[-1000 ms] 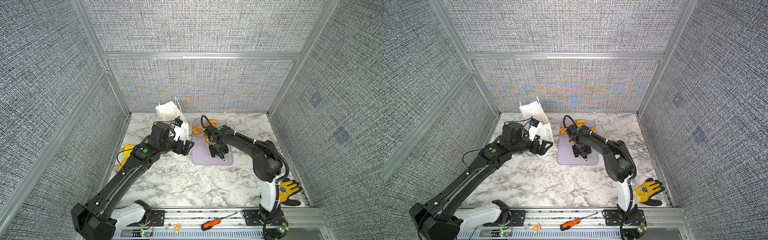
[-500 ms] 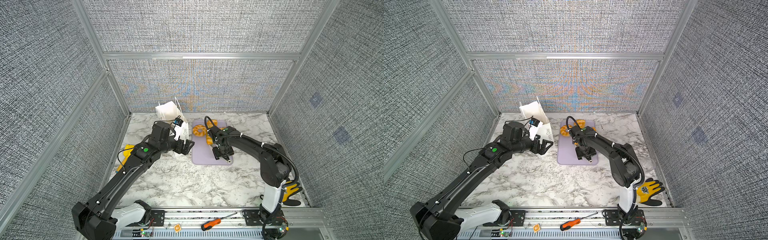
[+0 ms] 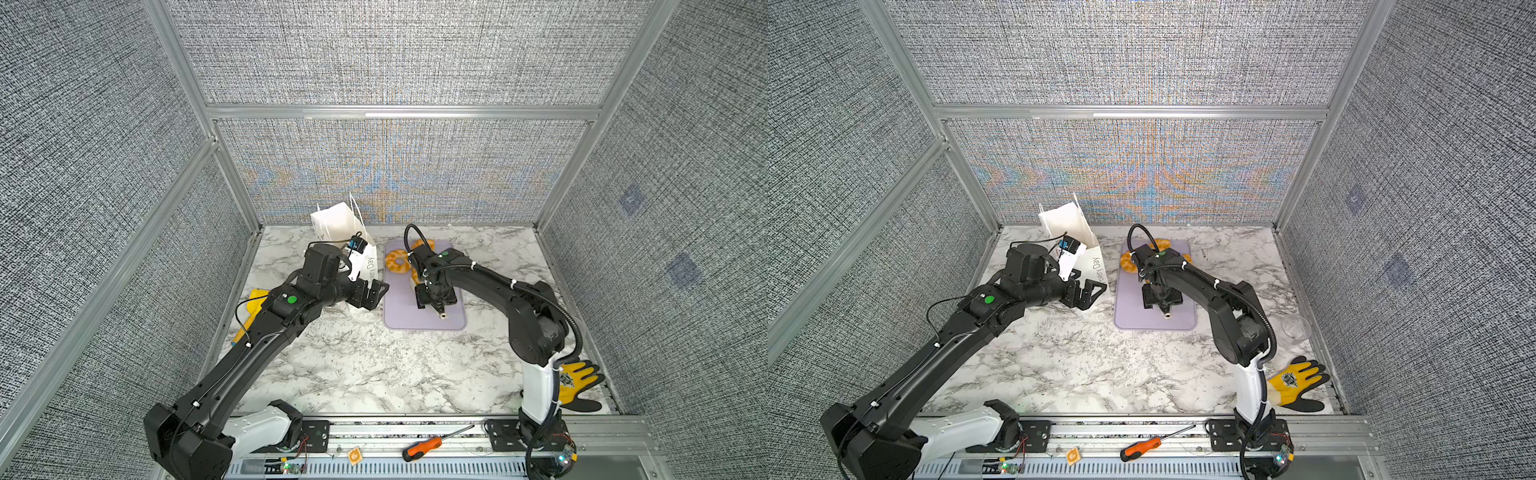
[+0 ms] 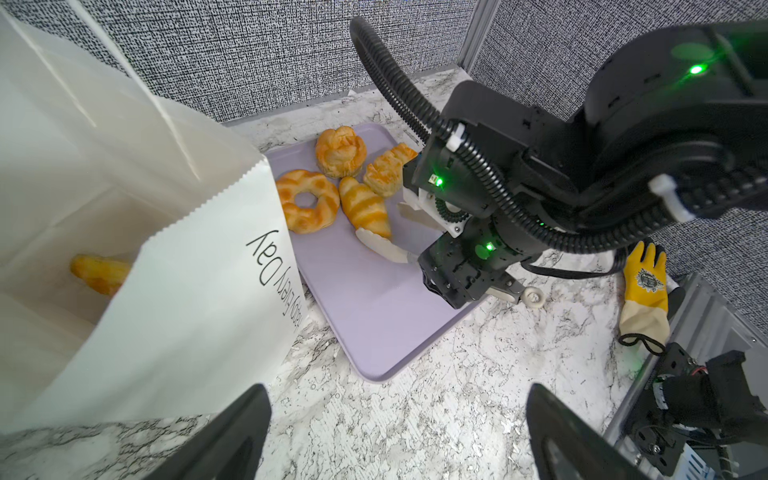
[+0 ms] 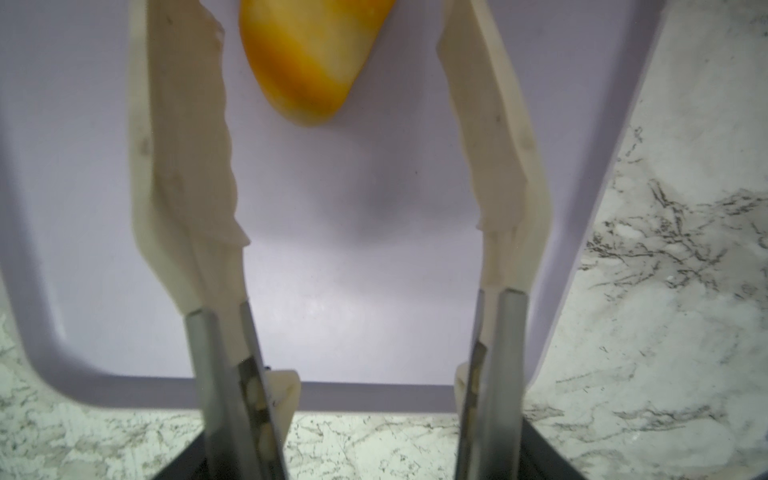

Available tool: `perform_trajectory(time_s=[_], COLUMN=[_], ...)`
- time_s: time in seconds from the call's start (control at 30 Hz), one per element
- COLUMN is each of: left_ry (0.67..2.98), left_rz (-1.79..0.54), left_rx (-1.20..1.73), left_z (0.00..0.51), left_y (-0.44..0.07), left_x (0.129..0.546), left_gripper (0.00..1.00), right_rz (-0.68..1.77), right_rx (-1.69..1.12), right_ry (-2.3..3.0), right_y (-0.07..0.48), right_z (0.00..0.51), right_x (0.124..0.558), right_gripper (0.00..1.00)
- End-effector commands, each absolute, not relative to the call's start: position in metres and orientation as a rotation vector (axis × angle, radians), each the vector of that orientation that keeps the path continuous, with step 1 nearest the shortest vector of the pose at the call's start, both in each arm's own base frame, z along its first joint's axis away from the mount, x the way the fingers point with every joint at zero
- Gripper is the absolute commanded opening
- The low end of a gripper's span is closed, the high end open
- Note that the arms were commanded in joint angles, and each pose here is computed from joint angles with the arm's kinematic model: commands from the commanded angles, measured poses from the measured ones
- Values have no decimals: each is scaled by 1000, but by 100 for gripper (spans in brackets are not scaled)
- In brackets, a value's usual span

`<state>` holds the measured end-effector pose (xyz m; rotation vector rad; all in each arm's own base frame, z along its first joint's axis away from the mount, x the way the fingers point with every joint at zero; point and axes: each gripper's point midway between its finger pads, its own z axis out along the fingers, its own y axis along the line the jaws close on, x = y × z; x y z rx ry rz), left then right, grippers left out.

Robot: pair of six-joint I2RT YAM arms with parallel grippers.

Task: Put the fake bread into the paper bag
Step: 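Lower the tongs around a striped croissant on the tray with right gripper, then close the tongs on the striped croissant and lift it with right gripper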

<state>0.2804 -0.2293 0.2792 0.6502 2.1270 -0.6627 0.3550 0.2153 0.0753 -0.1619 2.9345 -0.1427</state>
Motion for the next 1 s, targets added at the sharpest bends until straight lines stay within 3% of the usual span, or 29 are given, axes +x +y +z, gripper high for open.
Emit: perform_trajectory(time_s=[0.0,0.43,0.8,0.97], left_ry=[2095,2085,2067,2069], left_rz=[-650,-618,-584,-583], left_rx=[664,681,660,659], left_z=[286,289,294,294], left_y=[-229,-225,-219,-219], left_x=[282,280,282,282], left_gripper=[97,97,98,98], right_rz=[-192,-228,-289,-269], right_rx=[-79,-146,-283,-322], right_ry=[2913,2959,3017,3019], right_y=[210,217,208,203], right_z=[77,65,57,65], right_x=[362,370,357,345], right_gripper=[72,70,51,50])
